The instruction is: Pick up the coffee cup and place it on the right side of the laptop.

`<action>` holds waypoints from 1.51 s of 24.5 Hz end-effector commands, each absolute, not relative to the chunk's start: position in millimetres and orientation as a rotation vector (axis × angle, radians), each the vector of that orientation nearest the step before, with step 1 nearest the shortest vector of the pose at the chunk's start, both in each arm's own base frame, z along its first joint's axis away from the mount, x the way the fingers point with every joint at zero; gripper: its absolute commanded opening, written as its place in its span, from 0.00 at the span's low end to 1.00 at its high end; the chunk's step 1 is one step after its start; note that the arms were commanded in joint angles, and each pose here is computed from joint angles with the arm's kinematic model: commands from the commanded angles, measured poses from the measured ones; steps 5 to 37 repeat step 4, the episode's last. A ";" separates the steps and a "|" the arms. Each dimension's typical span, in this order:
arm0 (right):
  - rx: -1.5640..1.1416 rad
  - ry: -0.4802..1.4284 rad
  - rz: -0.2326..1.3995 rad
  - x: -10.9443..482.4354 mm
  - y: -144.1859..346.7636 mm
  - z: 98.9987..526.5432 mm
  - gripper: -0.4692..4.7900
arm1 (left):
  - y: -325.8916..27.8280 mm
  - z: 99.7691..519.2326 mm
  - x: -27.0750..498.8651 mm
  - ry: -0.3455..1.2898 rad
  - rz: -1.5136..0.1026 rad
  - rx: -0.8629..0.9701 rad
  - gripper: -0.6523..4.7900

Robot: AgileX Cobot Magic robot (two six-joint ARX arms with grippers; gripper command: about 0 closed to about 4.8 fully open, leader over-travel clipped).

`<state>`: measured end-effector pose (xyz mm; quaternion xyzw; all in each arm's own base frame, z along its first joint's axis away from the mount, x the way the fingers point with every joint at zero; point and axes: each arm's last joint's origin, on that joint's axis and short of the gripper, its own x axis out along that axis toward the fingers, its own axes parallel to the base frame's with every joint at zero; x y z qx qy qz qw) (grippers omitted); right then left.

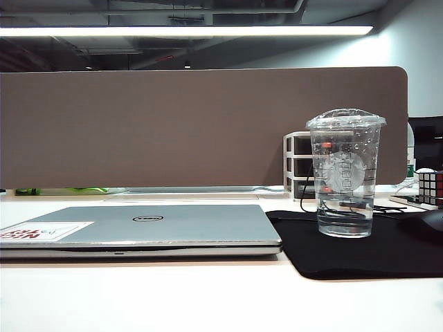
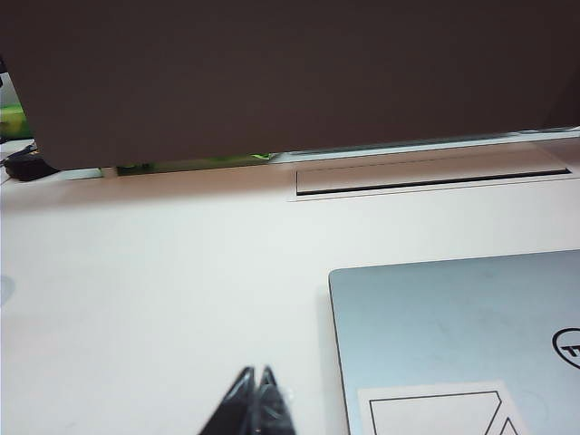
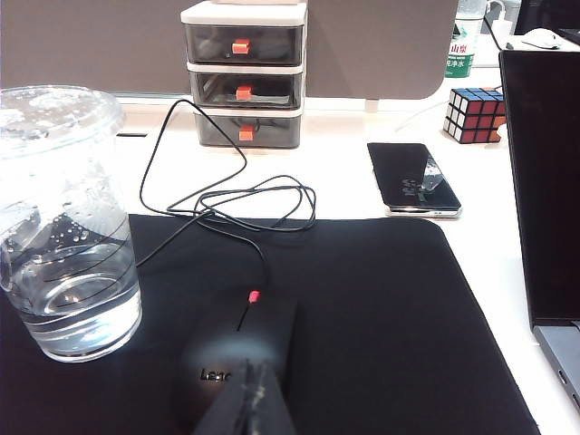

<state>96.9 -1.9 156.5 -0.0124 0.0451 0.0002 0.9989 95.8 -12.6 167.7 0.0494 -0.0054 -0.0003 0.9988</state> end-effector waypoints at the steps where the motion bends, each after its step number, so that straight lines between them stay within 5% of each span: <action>1: -0.028 0.082 0.002 97.3 -1.9 155.7 0.09 | -12.4 169.6 95.7 -0.022 0.003 0.099 0.11; 37: -0.028 0.082 0.001 97.3 -1.9 155.7 0.09 | -12.5 169.6 95.7 -0.022 0.002 0.099 0.11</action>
